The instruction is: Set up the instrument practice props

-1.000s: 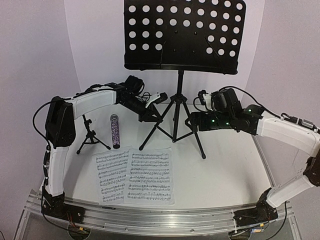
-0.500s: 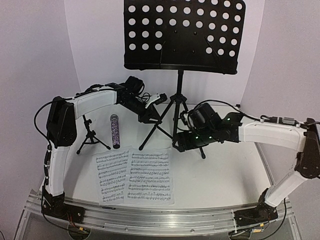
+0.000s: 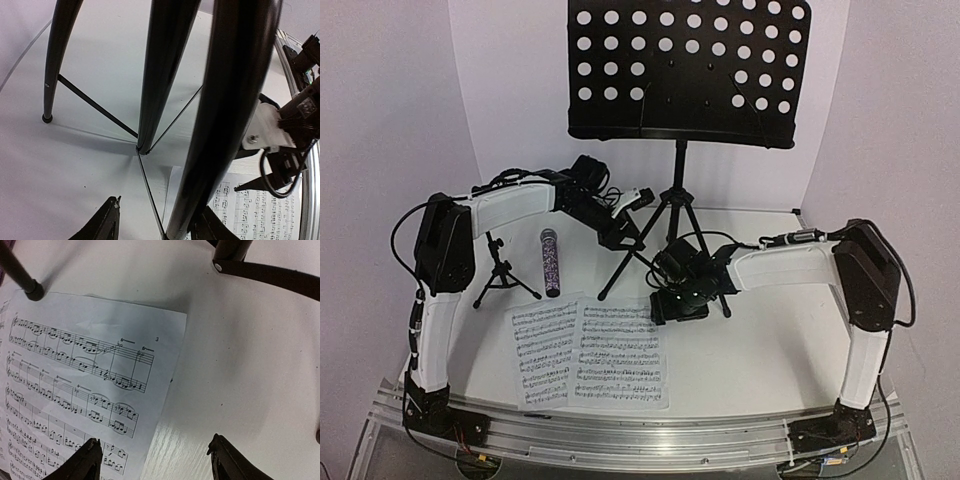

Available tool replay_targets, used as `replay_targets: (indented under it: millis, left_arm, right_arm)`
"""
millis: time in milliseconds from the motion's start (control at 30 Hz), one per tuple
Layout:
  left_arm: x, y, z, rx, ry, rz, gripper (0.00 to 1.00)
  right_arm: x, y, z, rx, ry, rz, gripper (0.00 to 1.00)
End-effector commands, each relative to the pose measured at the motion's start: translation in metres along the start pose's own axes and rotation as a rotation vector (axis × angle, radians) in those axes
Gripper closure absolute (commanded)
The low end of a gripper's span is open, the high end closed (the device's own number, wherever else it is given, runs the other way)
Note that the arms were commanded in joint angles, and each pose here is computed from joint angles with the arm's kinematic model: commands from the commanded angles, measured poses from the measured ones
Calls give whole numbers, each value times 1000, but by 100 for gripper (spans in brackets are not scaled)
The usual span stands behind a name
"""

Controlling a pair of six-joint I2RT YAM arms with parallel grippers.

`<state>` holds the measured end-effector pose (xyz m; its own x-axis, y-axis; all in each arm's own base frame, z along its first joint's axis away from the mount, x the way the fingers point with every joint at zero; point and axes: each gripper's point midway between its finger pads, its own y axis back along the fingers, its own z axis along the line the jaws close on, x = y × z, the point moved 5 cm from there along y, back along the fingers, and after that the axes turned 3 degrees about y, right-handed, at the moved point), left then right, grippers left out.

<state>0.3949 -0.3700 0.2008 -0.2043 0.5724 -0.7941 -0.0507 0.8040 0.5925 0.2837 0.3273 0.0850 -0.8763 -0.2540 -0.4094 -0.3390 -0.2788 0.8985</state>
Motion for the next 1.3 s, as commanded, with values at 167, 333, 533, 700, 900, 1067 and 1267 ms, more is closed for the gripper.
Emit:
replay_targets:
  millis: [167, 333, 533, 700, 900, 1067, 1267]
  left_arm:
    - [-3, -7, -5, 8, -1, -23, 53]
    - [-3, -11, -5, 1, -5, -29, 54]
    - [-1, -16, -9, 6, -17, -24, 54]
    - [-3, -21, -15, 15, -32, -20, 54]
    - [-2, -25, -16, 14, -28, -18, 55]
    - [-7, -23, -15, 4, -27, -26, 54]
    - [1, -30, -17, 4, -11, -11, 55]
  right_arm:
    - [2, -29, 12, -191, -110, 143, 39]
    - [11, -35, 11, -317, -169, 232, 39]
    - [15, -40, 7, -397, -292, 270, 40]
    - [16, -48, 4, -424, -411, 228, 46]
    - [18, -53, -5, -383, -466, 172, 79]
    - [12, -36, -4, -400, -420, 133, 100]
    - [11, 0, 2, -340, -304, 149, 100]
